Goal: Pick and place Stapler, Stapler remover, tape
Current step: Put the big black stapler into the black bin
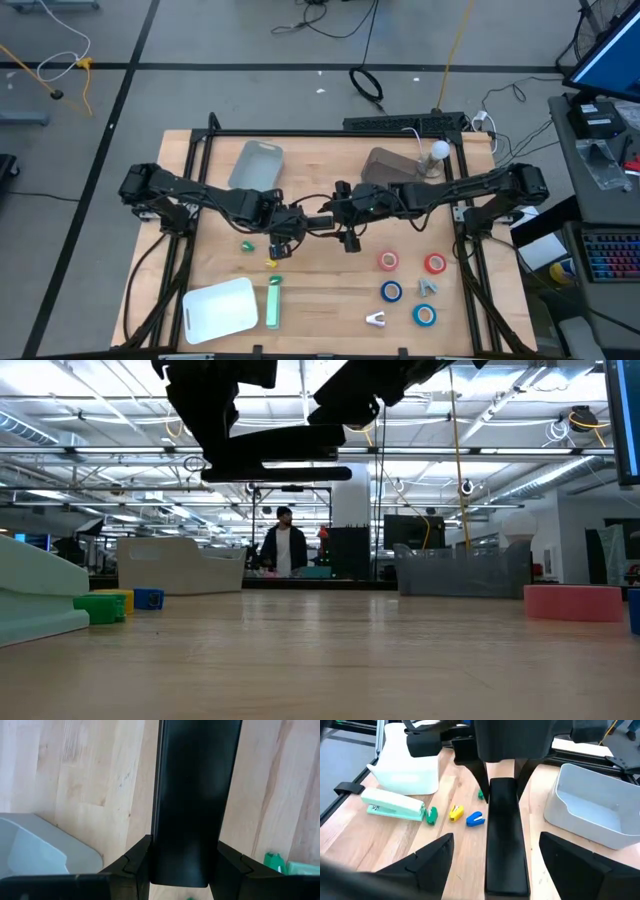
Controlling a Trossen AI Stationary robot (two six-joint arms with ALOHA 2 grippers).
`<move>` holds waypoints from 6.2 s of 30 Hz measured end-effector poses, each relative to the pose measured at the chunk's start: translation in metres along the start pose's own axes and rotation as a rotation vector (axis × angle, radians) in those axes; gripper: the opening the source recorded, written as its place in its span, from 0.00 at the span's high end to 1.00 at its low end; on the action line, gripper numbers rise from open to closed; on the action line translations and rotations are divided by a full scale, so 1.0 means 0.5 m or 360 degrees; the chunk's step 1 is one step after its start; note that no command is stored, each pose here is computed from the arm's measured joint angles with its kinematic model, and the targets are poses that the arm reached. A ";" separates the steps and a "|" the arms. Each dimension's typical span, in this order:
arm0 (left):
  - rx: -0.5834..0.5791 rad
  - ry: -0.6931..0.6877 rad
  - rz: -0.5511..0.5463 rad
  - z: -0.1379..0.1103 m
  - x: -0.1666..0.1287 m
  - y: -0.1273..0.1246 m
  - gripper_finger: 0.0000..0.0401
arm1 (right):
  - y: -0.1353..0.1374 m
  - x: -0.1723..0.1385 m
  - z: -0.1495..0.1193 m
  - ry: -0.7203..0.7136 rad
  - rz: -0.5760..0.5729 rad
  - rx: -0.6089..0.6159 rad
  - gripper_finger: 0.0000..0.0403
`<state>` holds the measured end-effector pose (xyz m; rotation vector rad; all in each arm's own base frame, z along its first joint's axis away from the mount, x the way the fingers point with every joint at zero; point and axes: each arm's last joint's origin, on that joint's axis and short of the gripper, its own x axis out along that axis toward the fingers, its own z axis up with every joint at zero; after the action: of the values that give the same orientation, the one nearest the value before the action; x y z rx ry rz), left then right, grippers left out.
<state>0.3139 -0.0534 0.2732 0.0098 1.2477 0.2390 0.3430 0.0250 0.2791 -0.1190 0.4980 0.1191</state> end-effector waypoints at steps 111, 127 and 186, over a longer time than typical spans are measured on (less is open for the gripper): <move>-0.0113 -0.0131 0.0007 0.031 0.029 0.000 0.35 | -0.025 0.026 -0.005 0.0404 0.0016 0.0264 0.67; -0.0249 0.0248 0.0151 -0.017 0.026 0.015 0.30 | -0.039 0.020 -0.022 0.0541 -0.0100 0.0270 0.67; -0.0808 -0.0938 -0.0357 -0.238 0.009 0.089 0.32 | -0.244 -0.212 -0.267 0.1067 -0.0931 0.0686 0.67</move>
<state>0.1956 -0.0238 0.2369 -0.4651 0.5708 0.3234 0.2055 -0.1235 0.2241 0.1283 1.1223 -0.6202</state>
